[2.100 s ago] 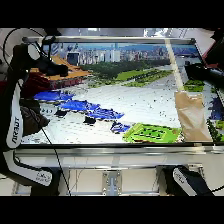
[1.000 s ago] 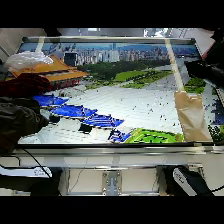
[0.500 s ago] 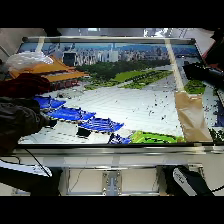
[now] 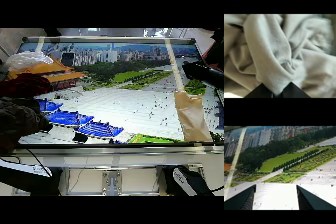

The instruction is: Fold the shirts.

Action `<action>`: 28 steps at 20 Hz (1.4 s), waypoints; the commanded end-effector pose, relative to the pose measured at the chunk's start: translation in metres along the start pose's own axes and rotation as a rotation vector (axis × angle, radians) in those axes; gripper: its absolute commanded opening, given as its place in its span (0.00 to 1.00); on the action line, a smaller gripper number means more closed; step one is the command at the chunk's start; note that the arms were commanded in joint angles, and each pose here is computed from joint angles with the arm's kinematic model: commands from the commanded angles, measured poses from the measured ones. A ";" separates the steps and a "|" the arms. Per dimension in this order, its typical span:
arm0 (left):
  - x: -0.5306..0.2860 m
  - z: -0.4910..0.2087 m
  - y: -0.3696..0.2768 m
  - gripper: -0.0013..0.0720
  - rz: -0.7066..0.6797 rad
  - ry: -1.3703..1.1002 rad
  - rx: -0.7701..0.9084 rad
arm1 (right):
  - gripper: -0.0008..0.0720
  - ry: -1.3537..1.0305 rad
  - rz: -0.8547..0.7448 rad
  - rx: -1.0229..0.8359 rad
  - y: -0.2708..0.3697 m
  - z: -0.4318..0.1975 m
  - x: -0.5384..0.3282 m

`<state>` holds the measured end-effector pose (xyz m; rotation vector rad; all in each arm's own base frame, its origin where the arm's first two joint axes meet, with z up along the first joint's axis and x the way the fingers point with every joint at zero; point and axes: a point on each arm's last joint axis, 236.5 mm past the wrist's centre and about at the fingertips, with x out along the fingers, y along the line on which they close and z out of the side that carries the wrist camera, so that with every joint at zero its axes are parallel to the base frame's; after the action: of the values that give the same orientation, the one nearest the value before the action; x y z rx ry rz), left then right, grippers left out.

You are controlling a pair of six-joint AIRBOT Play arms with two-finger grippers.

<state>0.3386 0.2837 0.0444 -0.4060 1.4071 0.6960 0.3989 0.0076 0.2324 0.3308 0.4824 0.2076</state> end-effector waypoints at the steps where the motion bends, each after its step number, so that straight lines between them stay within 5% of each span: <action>1: -0.078 0.005 -0.100 0.04 -0.396 -0.183 0.091 | 0.78 0.046 0.042 -0.019 0.016 -0.002 -0.009; 6: -0.251 -0.074 -0.256 0.04 -0.978 -0.381 0.430 | 0.78 0.009 0.093 -0.125 0.054 0.036 -0.047; 12: -0.300 -0.250 -0.376 0.04 -1.152 -0.277 0.963 | 0.78 -0.147 0.110 -0.252 0.096 0.096 -0.101; 13: -0.298 -0.269 -0.390 0.16 -1.138 -0.295 1.041 | 0.78 -0.156 0.109 -0.264 0.098 0.099 -0.105; 15: -0.289 -0.266 -0.407 1.00 -1.049 -0.399 1.073 | 0.78 -0.134 0.082 -0.280 0.092 0.095 -0.105; 21: -0.210 -0.158 -0.384 0.99 -0.624 -0.493 0.809 | 0.78 0.302 -0.087 -0.257 0.008 -0.007 -0.061; 28: -0.107 -0.230 -0.507 0.98 -0.894 -0.223 1.015 | 0.78 0.592 -0.013 0.062 -0.038 -0.181 0.021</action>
<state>0.4902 -0.2133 0.0840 -0.0664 1.0391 -0.5170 0.3438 0.0213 0.1219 0.2431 0.9890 0.3007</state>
